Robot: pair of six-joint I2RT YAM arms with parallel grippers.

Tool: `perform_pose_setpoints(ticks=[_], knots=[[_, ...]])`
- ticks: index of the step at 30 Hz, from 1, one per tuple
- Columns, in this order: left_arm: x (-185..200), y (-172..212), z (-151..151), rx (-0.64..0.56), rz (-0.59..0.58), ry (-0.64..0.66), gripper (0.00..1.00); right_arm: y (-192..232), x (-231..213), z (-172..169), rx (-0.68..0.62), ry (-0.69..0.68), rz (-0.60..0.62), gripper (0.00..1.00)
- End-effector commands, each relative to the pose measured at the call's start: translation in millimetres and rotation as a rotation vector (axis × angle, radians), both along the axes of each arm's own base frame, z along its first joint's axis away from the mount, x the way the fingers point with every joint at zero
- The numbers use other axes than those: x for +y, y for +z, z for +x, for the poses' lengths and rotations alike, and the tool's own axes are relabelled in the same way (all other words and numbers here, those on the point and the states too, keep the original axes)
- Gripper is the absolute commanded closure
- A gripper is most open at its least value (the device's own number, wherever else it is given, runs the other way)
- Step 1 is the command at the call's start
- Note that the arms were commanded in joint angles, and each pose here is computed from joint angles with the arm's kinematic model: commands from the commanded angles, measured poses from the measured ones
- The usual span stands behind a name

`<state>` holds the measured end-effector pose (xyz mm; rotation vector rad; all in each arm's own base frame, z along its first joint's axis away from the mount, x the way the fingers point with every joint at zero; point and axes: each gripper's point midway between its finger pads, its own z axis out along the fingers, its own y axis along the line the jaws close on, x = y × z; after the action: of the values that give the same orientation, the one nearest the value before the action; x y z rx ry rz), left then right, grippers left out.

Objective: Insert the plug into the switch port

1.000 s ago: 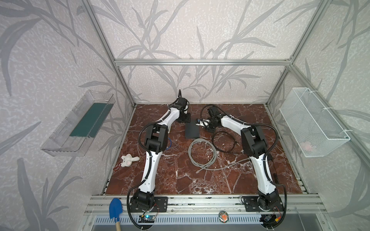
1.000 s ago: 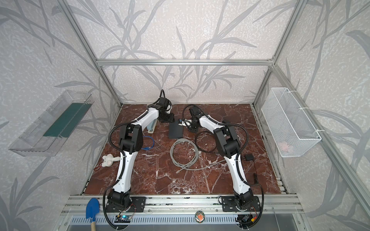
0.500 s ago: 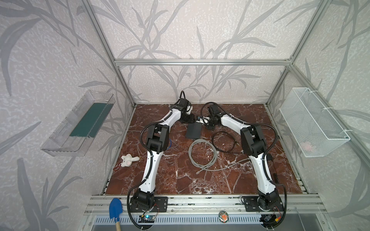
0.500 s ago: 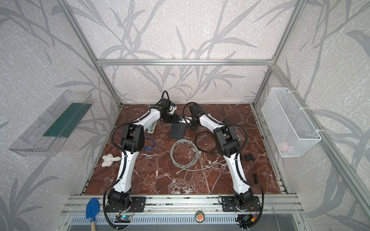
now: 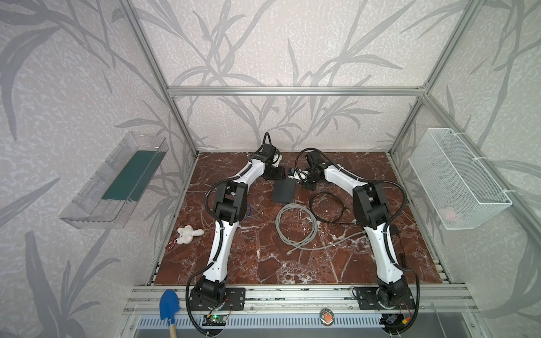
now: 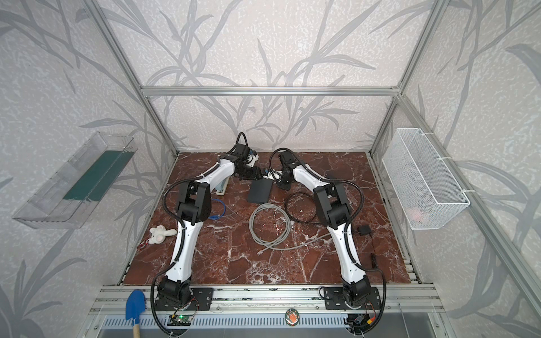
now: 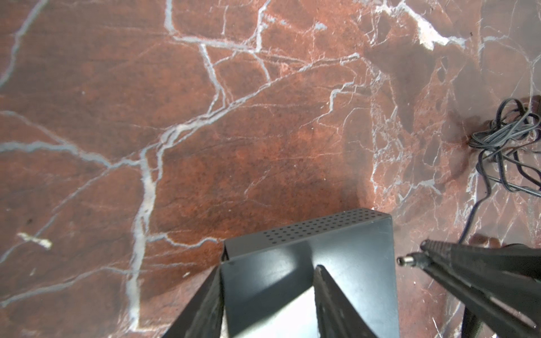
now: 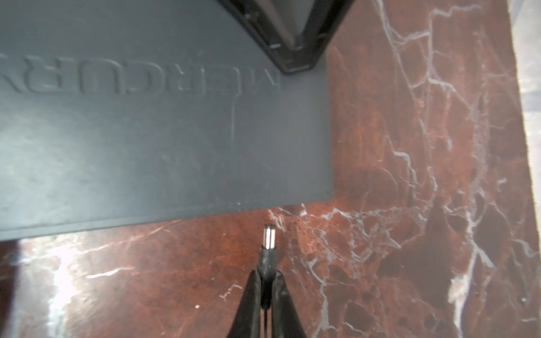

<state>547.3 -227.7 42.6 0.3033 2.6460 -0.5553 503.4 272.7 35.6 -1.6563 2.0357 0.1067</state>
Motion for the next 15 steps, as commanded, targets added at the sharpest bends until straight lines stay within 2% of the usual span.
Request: perform_pose_setpoints(ticks=[1, 15], knots=[[-1.1, -4.1, -10.1, 0.029, 0.006, -0.012, 0.50, -7.0, 4.8, -6.2, 0.057, -0.003, 0.016, 0.91], [-2.1, -6.9, -20.4, 0.048, 0.003, -0.041, 0.50, -8.7, 14.8, 2.9, 0.048, -0.054, 0.072, 0.93]])
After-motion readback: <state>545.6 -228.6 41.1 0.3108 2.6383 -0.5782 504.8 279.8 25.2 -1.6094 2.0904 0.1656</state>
